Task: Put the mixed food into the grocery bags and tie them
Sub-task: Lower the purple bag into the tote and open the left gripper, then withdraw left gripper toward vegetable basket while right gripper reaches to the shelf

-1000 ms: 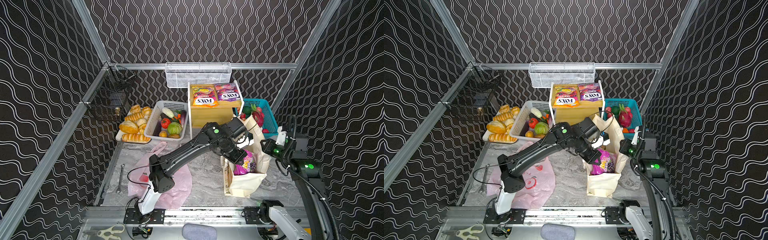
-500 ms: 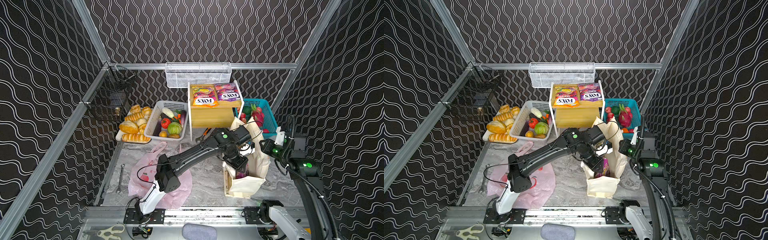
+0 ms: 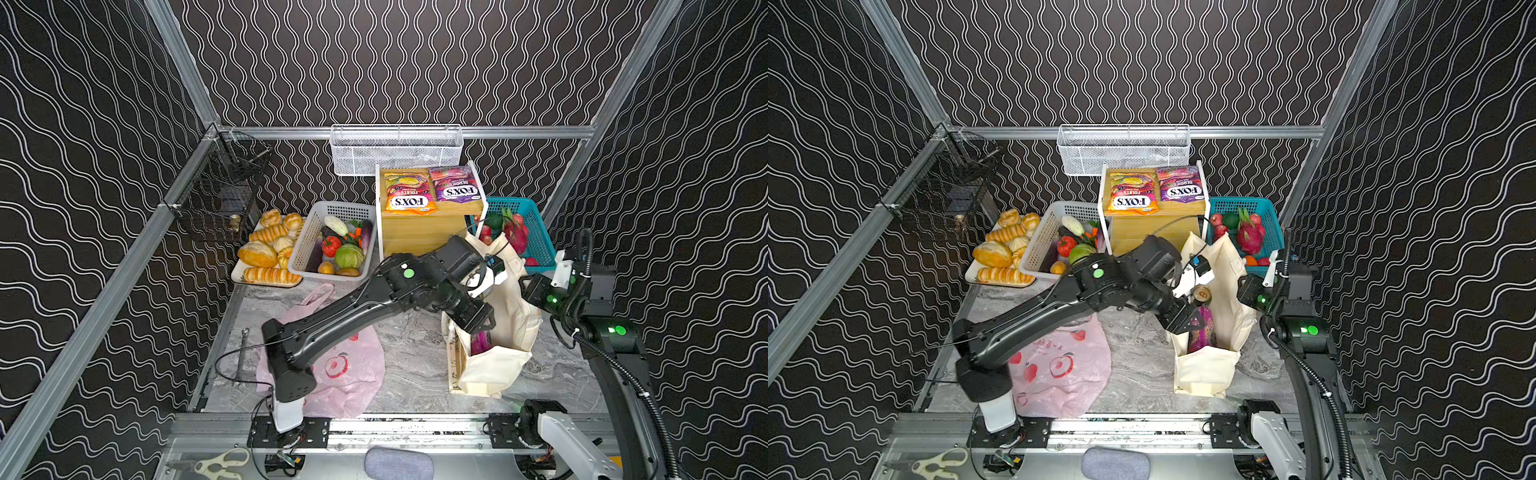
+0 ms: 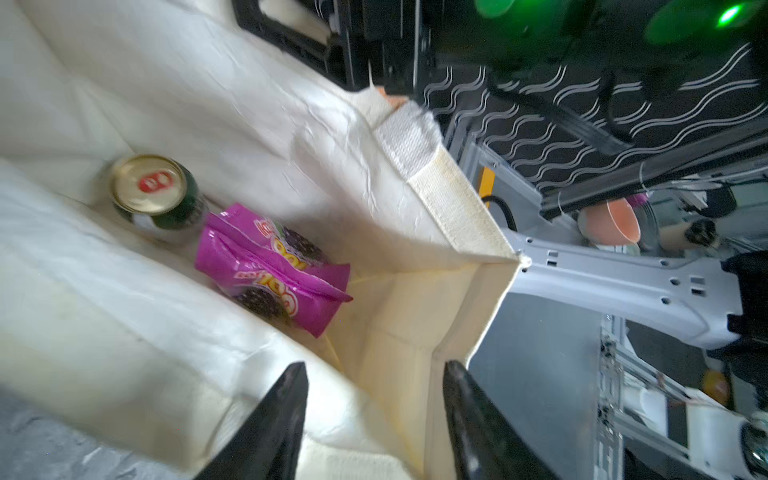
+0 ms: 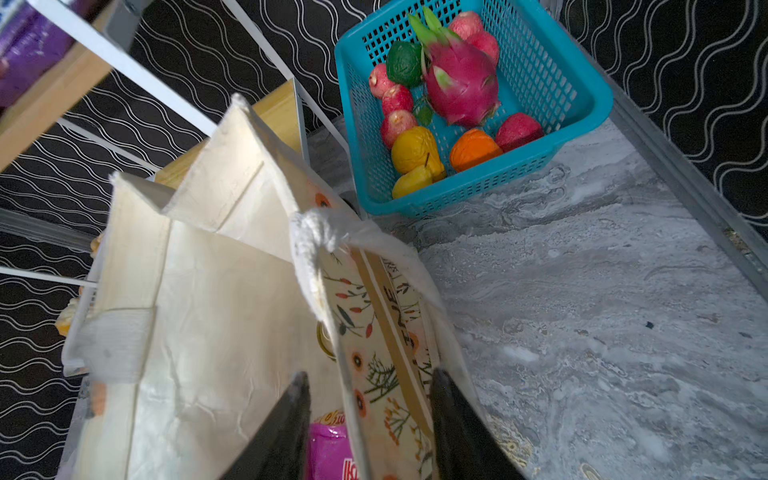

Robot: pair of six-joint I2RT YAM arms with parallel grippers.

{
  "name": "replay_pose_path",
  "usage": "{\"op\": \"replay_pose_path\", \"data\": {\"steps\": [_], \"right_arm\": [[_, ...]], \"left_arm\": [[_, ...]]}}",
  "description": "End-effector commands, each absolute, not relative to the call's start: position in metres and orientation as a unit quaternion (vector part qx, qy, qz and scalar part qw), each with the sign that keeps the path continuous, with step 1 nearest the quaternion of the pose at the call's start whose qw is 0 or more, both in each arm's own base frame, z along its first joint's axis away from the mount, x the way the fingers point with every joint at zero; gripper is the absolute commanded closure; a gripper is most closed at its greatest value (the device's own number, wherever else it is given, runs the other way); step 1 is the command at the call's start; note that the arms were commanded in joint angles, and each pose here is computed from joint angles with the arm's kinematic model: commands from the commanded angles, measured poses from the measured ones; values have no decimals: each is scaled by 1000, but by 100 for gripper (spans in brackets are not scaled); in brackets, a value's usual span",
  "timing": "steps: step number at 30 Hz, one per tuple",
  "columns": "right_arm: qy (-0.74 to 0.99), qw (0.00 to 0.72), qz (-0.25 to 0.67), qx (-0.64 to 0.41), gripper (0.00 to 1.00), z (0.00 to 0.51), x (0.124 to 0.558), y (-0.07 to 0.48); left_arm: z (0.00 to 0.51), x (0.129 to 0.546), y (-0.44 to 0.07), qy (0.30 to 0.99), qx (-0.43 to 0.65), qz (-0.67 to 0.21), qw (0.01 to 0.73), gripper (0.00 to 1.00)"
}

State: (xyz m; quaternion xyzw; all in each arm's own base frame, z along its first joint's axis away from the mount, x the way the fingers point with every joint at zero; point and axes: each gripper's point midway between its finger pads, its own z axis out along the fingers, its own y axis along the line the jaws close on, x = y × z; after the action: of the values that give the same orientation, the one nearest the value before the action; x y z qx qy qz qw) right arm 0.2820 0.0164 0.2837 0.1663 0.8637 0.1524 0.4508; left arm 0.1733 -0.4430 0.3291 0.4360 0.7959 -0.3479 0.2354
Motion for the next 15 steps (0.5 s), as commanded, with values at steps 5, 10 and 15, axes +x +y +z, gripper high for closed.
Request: {"op": "replay_pose_path", "data": {"steps": [5,10,15], "right_arm": [[831,504,184,147,36,339,283,24],[803,531,253,96,32,385,285,49],[767,511,385,49,34,420,303,90]], "left_arm": [[386,266,-378,795,306,-325,410,45],[410,319,-308,802,201,-334,452,46],[408,362,-259,815,131,-350,443,44]]}}
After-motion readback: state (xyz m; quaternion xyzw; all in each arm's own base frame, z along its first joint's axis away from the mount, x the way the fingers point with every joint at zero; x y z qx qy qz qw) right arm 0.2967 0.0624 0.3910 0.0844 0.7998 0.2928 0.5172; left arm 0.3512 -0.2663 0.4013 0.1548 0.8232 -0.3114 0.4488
